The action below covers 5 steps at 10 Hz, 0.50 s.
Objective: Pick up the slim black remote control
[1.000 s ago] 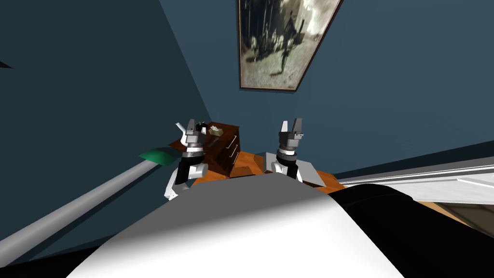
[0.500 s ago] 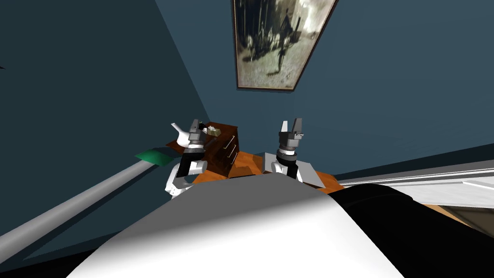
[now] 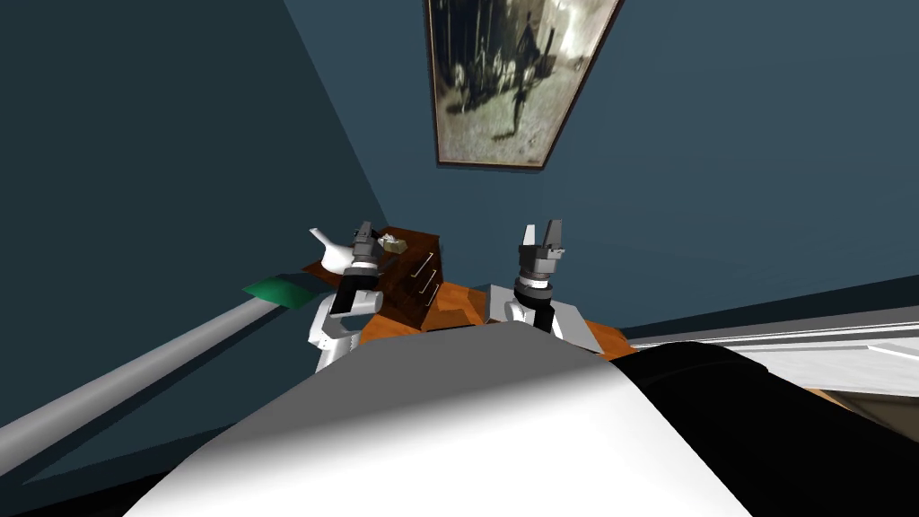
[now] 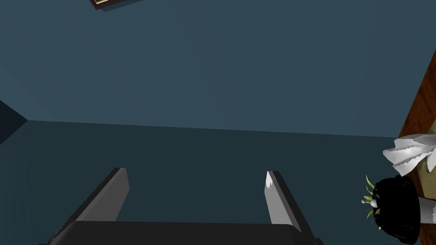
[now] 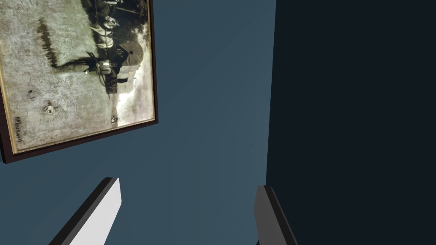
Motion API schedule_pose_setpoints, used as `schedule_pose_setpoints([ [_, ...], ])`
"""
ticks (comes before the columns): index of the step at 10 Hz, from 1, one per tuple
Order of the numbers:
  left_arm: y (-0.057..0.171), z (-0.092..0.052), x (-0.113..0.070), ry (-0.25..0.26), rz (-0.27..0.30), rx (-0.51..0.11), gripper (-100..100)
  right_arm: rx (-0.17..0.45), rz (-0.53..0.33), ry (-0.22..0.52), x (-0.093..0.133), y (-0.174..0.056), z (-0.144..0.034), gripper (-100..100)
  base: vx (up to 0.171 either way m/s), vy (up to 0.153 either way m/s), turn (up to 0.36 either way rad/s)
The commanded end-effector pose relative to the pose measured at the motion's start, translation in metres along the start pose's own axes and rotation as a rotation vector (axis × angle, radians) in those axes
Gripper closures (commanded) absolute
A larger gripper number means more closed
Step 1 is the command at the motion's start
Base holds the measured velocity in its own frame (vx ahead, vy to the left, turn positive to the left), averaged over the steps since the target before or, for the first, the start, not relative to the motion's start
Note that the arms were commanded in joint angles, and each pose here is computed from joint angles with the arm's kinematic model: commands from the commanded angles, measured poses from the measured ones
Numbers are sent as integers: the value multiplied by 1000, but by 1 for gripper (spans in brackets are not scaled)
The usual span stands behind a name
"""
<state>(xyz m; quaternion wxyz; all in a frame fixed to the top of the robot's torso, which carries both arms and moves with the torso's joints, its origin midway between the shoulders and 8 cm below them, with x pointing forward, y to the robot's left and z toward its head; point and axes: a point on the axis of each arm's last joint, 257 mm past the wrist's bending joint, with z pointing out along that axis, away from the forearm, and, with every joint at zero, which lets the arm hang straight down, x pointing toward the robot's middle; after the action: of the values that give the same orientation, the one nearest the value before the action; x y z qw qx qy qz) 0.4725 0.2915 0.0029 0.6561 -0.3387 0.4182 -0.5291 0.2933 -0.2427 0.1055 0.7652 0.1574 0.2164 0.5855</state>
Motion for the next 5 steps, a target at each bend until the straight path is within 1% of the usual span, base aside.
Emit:
schedule_pose_setpoints([
  [1,10,5,-3,-10,1,-40,-100,0,0,0,0,0,0,0,-1,-94,19],
  [2,16,5,-4,-12,1,-63,-100,0,0,0,0,0,0,0,12,-39,0],
  [3,24,14,-14,-31,6,-85,-100,0,0,0,0,0,0,0,31,-66,14],
  [4,30,13,-15,-34,5,-112,-100,0,0,0,0,0,0,0,26,-76,23],
  [5,34,13,-15,-36,5,-127,-100,0,0,0,0,0,0,0,8,-38,6],
])
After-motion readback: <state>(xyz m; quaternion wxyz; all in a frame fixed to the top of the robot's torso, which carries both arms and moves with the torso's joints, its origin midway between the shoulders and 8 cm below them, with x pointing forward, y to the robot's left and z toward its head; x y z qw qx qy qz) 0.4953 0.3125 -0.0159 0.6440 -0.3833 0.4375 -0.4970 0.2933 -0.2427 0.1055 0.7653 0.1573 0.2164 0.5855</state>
